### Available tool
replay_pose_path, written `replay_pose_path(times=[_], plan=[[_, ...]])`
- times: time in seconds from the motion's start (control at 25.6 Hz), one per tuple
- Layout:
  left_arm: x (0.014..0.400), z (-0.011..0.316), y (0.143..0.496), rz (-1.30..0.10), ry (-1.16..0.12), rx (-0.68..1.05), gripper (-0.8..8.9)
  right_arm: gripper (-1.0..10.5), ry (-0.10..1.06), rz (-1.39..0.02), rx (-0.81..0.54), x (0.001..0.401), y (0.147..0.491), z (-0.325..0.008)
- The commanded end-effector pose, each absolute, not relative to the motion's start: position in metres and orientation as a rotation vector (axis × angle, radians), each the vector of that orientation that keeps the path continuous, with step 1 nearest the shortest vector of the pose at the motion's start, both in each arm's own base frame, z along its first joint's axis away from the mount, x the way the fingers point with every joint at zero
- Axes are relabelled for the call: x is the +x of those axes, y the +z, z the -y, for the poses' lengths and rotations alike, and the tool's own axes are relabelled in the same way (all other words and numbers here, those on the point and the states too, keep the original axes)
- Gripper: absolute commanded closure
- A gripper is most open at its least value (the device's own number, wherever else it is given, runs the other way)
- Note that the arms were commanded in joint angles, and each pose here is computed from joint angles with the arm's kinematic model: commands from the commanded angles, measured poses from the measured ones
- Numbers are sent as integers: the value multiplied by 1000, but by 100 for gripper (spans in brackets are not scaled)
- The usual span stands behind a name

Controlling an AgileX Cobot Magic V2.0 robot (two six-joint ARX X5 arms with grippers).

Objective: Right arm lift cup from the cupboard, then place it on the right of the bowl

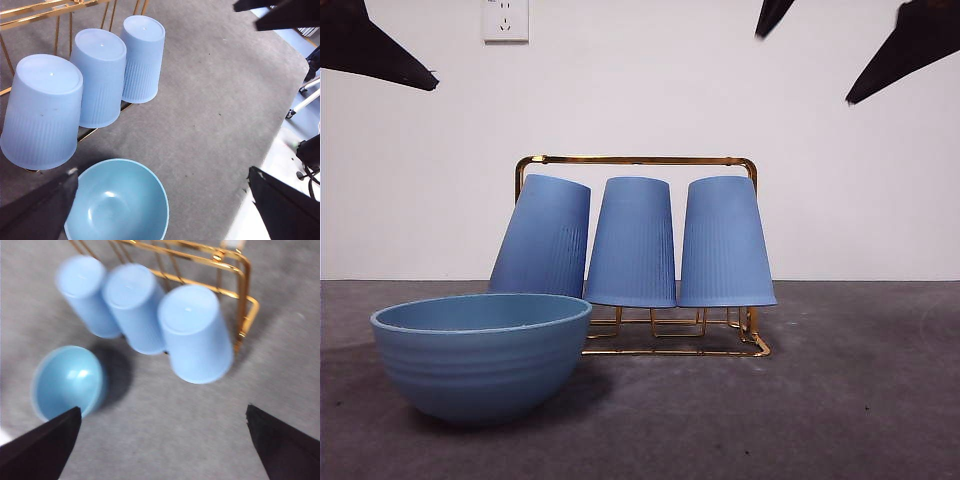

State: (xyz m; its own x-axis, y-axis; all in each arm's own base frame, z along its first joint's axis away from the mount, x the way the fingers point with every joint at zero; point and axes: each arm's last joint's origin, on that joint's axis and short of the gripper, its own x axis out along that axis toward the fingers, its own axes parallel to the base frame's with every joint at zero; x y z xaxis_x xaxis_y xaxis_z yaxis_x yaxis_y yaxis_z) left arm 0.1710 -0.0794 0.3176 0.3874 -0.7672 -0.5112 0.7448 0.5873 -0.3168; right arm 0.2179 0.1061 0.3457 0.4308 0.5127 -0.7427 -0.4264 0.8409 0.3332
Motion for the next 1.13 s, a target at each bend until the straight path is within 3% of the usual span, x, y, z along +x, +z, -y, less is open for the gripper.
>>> replay_pose_path(times=[0.04, 0.39, 0.7, 0.82, 1.02, 1.13], plan=[[174, 82, 322, -665, -971, -45, 252, 420, 554, -1024, 48, 238, 351, -124], [173, 82, 322, -668, -970, -50, 252, 421, 419, -1160, -146, 303, 337, -188], [172, 85, 322, -670, -989, -43, 252, 423, 385, -1229, -206, 328, 298, -207], [172, 85, 322, -670, -989, -43, 253, 530, 400, -1224, -222, 332, 293, -209], [172, 85, 322, -671, -989, -43, 253, 545, 403, -1257, -228, 335, 284, -211], [172, 85, 322, -672, -989, -43, 253, 700, 402, -1256, -228, 335, 284, -211]])
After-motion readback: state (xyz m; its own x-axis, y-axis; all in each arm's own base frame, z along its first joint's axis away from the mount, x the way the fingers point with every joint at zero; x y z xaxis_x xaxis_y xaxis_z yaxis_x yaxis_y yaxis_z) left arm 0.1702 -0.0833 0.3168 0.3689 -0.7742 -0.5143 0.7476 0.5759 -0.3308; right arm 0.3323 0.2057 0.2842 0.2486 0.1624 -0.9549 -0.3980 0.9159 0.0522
